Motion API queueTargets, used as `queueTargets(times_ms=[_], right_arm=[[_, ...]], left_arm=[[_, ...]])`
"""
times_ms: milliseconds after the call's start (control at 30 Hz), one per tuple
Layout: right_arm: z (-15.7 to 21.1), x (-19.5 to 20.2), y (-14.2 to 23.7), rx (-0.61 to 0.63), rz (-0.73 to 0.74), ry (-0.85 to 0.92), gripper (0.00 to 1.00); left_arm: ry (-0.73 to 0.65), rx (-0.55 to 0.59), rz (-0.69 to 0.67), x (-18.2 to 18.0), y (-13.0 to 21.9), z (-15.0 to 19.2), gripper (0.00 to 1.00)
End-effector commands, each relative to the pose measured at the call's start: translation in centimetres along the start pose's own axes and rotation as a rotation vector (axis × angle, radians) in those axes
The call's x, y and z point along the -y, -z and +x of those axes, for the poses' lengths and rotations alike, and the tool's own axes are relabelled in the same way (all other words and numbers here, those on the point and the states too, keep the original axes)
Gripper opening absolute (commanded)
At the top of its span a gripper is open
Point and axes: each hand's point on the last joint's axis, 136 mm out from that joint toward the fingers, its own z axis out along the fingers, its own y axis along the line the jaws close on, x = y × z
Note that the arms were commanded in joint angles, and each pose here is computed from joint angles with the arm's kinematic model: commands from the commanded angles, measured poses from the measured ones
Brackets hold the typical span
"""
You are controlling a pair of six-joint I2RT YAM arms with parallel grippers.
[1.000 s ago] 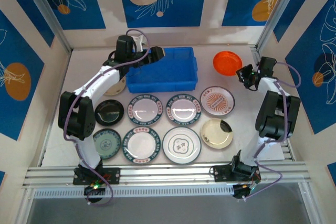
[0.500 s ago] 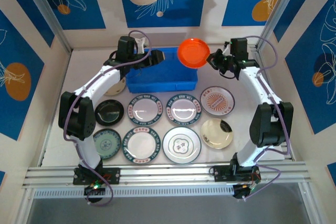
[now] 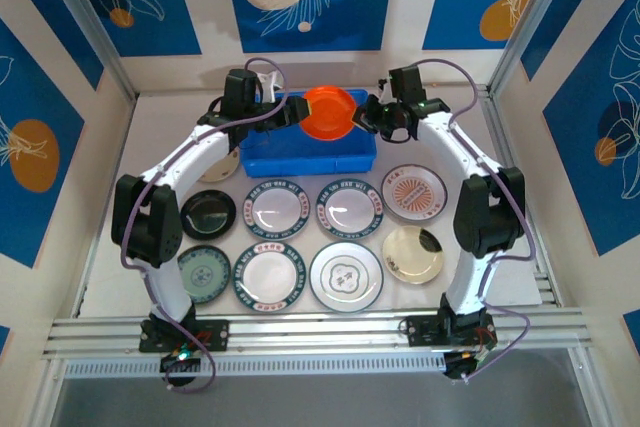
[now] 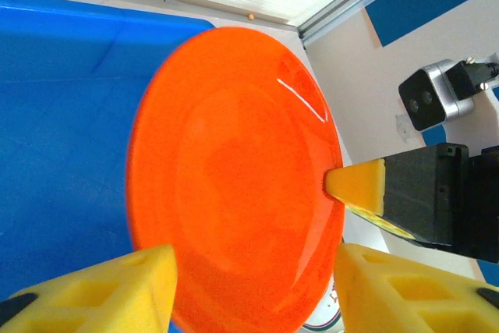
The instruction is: Place the plates into the plastic bin on the countertop
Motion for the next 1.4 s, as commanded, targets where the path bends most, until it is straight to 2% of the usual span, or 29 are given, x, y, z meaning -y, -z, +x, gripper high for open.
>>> queueTargets(times_ms=[0, 133, 233, 533, 867, 1367], right_arm=[[-1.2, -3.1, 0.5, 0.005, -0.081, 0.049, 0.00], [-1.2, -4.1, -0.7, -0.022, -0.083, 0.066, 0.00], [-1.4, -4.1, -1.9, -0.026, -0.041, 0.088, 0.00], [-1.2, -4.5, -8.3, -0.098, 0.023, 0.110, 0.00], [1.5, -3.2, -14.8, -0.199, 0.078, 0.104, 0.00], [3.8, 0.2, -19.8, -0.272, 0.102, 0.067, 0.00]], left_arm=[[-0.017, -0.010, 0.020, 0.6, 0.0, 0.3, 0.51], [-0.016, -0.003, -0.001, -0.1, 0.5, 0.3, 0.49], [-0.024, 0.016, -0.009, 0.0, 1.5, 0.0, 0.52], [-0.066, 0.055, -0.047, 0.7, 5.2, -1.0, 0.59], [-0.049, 0.084, -0.076, -0.8, 8.1, -1.5, 0.62], [-0.010, 0.077, -0.113, -3.8, 8.6, -0.3, 0.66]])
